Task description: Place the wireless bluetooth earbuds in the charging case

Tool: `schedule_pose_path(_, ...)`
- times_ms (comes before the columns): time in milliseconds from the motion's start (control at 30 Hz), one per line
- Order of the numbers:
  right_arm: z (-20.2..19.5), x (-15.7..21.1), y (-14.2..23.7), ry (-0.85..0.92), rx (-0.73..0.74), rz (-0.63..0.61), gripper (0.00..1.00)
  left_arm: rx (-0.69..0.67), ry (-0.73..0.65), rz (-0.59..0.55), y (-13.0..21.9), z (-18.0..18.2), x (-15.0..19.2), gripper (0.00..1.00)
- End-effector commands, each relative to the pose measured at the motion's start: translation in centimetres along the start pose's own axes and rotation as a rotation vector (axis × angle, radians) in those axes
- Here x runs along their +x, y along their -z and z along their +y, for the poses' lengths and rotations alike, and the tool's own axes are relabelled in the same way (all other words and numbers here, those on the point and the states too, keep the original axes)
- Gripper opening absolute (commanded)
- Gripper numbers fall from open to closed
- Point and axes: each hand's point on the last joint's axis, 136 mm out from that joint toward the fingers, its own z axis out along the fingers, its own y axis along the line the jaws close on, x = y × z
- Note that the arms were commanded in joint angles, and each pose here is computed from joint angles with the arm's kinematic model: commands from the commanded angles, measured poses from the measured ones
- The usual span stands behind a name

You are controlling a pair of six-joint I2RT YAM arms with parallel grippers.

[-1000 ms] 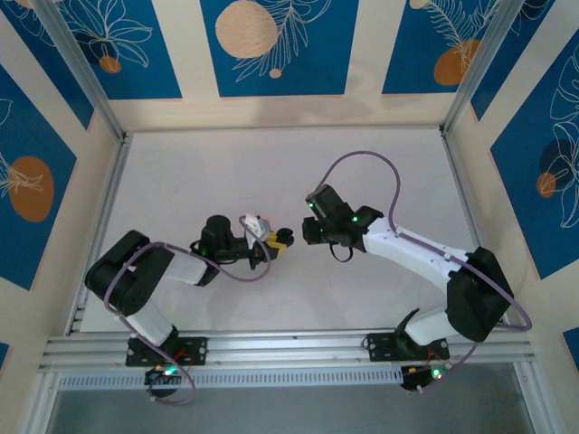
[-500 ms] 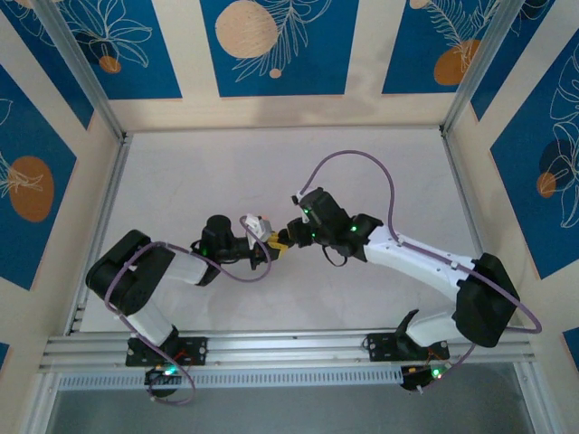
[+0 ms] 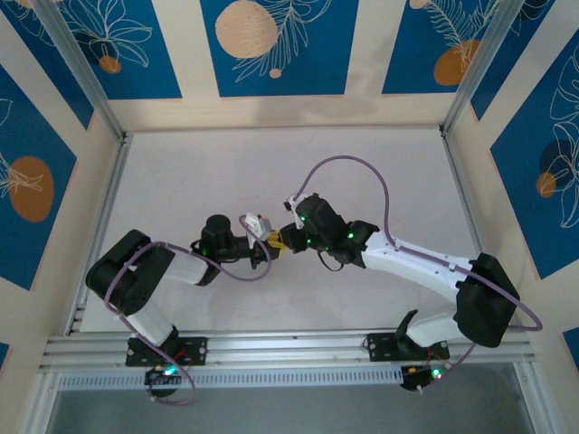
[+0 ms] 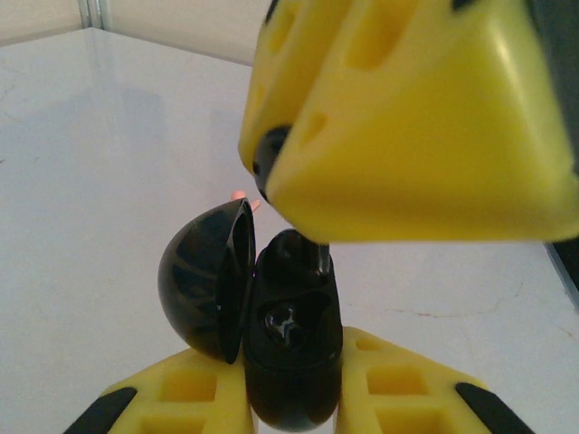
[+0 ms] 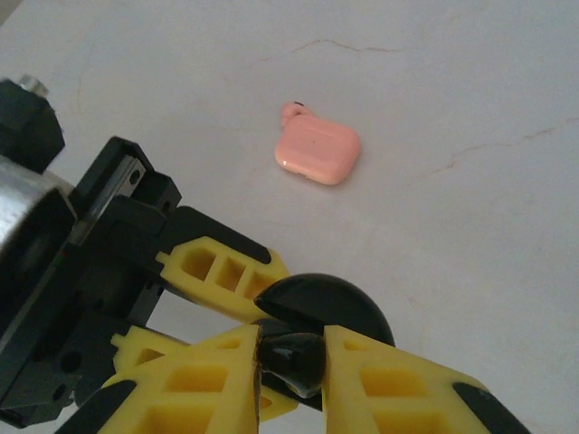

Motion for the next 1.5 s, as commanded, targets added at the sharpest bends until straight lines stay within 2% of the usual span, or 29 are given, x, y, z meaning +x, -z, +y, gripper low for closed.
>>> schedule_pose_path(0,0.8,-0.5,0.4,0.010,-0.029,-0.032,0.23,0.040,-0.044,-0.057,-0.3,-0.8,-2.1,0.21)
schedule_pose_path(600,1.5,0.1,-0.4,0.010,-0.049,-0.030,0.23,0.041,-0.049,-0.080,-0.1,-1.0,-2.9,0.21)
schedule_pose_path(1467,1.2,3.3,-1.5,0.053,-0.007,0.080,0.22,0.037,-0.075,-0.091,0.2,-1.2,-3.6,0.21)
